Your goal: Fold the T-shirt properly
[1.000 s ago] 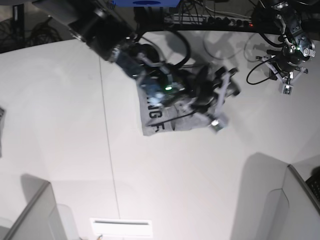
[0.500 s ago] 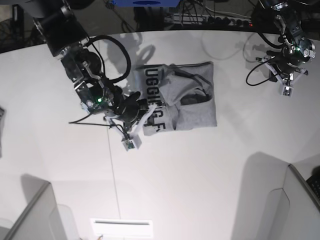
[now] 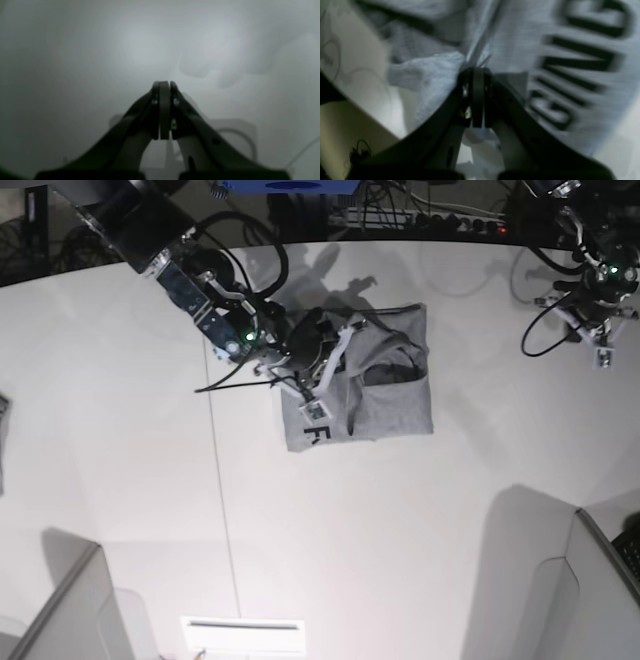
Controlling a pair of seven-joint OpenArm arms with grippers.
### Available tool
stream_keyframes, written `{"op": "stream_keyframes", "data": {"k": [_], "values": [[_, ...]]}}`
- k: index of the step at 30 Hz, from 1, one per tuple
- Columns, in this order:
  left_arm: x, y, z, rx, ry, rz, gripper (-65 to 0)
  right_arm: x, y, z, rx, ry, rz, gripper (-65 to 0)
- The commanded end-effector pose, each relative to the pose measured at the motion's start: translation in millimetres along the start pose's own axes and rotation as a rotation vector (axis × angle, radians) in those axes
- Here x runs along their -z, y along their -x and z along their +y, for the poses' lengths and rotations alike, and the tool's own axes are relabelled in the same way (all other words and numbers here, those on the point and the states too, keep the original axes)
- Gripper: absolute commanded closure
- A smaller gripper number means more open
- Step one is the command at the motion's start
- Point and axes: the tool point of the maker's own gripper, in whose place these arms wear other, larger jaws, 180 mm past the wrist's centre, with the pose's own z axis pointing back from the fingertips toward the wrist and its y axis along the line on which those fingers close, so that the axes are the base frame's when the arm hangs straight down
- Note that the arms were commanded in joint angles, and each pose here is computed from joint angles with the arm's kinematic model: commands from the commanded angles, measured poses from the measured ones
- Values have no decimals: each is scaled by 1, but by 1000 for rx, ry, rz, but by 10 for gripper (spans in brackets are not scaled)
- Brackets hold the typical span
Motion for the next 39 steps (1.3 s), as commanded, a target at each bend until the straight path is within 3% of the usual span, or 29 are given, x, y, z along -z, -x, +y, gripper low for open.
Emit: {"op": "stream_keyframes", "data": {"k": [1, 11, 17, 20, 24, 28, 35, 39], "values": [[-4, -18, 9, -4, -16, -62, 0, -6, -19, 12, -23, -30, -57, 0], [-16, -17, 33, -53, -81, -83, 0, 1, -7, 89, -116, -178, -28, 0], [-14, -18, 25, -117, -19, -124, 0, 11, -1, 120, -234, -220, 12, 0], [-12, -17, 23, -141, -1, -132, 0, 1, -13, 126, -278, -235, -25, 0], [-21, -13, 42, -184, -48, -148, 0, -22, -46, 91, -175, -152, -128, 0], [-30, -6, 58, -218, -94, -153, 0, -30, -62, 52, -86, -73, -142, 0], [-37, -4, 69, -238, -127, -165, 0, -15, -70, 10, -25, 24, -115, 0], [-36, -3, 68, -240, -124, -162, 0, -2, -78, 13, -8, 25, -115, 0]]}}
